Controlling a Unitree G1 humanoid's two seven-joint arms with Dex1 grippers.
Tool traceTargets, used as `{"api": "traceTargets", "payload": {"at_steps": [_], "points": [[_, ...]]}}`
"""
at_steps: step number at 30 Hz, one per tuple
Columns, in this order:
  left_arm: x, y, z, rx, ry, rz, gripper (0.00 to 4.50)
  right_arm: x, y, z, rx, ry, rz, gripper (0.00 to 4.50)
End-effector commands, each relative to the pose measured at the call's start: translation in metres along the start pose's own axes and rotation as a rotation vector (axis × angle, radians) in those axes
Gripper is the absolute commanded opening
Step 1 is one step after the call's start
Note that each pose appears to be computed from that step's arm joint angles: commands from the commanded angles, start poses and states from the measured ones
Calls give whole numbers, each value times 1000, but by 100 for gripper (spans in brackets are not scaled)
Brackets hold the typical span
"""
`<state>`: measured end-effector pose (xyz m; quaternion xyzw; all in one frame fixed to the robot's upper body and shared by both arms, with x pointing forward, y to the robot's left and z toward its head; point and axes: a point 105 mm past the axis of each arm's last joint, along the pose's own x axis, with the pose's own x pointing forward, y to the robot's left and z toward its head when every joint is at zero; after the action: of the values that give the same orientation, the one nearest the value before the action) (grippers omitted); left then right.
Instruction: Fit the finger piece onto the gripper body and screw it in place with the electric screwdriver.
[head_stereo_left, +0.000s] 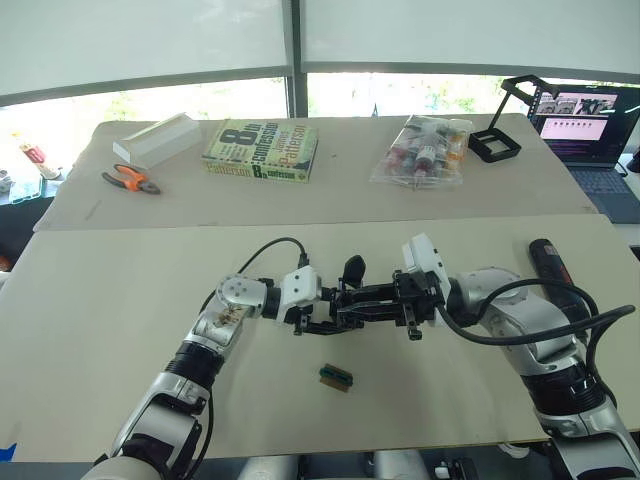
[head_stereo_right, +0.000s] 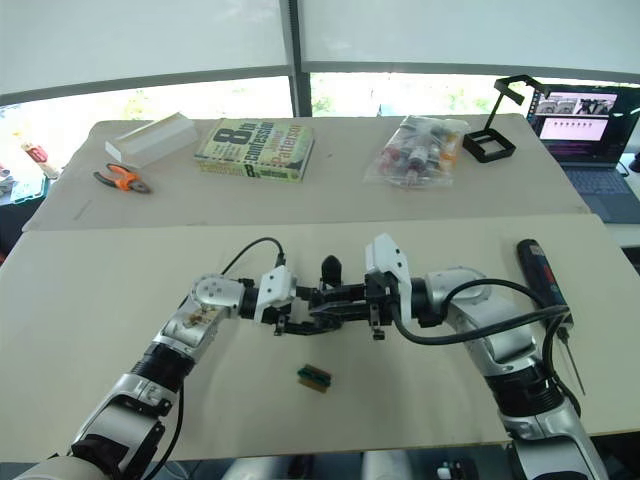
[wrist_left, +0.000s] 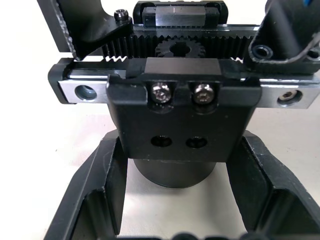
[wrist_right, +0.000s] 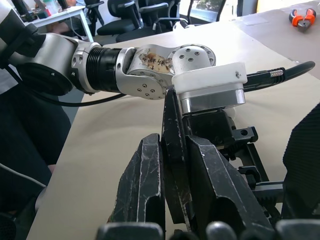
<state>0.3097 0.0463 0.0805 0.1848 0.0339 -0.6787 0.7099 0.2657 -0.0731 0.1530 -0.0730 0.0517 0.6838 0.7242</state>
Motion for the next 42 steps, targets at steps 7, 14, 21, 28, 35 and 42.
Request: {"api": "traceTargets", "payload": {"at_steps": [7,14,21,28,35,42], "points": [[-1,5,9,24,-23,16,230,-7,-6,-49,114,191,-77,31],[-2,5,10,22,-22,15,230,-10,-4,-53,147,223,46,31],[-1,5,11,18,-30,34,230,-8,-3,-54,164,174,-137,31],[-2,5,10,17,-25,39,230,-12,-5,-70,200,259,-194,31],[-3,6,12,20,-28,45,230,-22,-7,-77,225,319,-82,31],[-2,5,12,13,-34,44,230,-20,-2,-70,247,268,-97,31]]}}
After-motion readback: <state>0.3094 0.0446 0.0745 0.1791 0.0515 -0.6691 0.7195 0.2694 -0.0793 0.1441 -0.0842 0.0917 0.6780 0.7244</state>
